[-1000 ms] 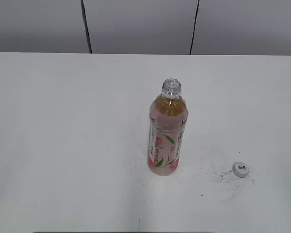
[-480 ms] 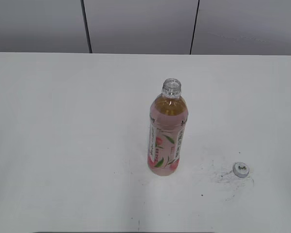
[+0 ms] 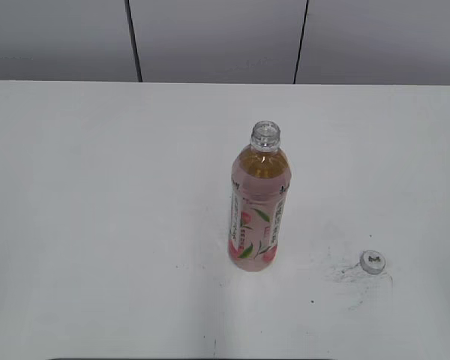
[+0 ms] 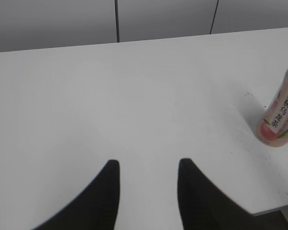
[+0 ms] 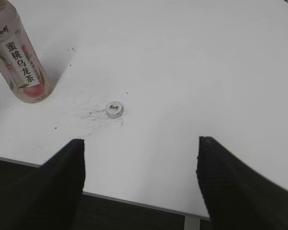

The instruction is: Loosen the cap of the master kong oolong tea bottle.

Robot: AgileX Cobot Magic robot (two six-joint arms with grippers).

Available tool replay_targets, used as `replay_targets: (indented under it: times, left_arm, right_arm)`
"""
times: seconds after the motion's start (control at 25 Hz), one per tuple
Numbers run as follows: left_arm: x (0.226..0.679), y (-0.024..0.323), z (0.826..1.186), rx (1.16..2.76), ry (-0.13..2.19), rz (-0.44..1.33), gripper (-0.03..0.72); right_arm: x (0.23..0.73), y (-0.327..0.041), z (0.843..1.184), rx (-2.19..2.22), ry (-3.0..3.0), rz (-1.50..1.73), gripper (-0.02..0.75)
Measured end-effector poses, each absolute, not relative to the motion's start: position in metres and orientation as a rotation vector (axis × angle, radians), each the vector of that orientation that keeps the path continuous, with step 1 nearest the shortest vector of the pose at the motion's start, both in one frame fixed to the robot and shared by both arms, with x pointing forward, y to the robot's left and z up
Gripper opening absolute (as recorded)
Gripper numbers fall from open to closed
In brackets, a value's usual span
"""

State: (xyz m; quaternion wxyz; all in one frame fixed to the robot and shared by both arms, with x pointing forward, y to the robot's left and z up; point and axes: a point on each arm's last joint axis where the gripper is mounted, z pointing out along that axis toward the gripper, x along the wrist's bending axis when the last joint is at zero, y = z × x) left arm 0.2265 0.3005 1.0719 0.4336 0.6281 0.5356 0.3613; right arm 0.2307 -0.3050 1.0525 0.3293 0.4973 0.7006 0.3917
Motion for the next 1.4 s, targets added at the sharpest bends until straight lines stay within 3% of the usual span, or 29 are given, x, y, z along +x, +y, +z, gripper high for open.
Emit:
replay_targets:
  times: [1.4]
  left_arm:
    - [0.2264, 0.2997, 1.0719, 1.534, 1.384, 0.935, 0.242]
  right_arm:
    - [0.2301, -0.3032, 1.0529, 1.458, 1.646, 0.912, 0.545]
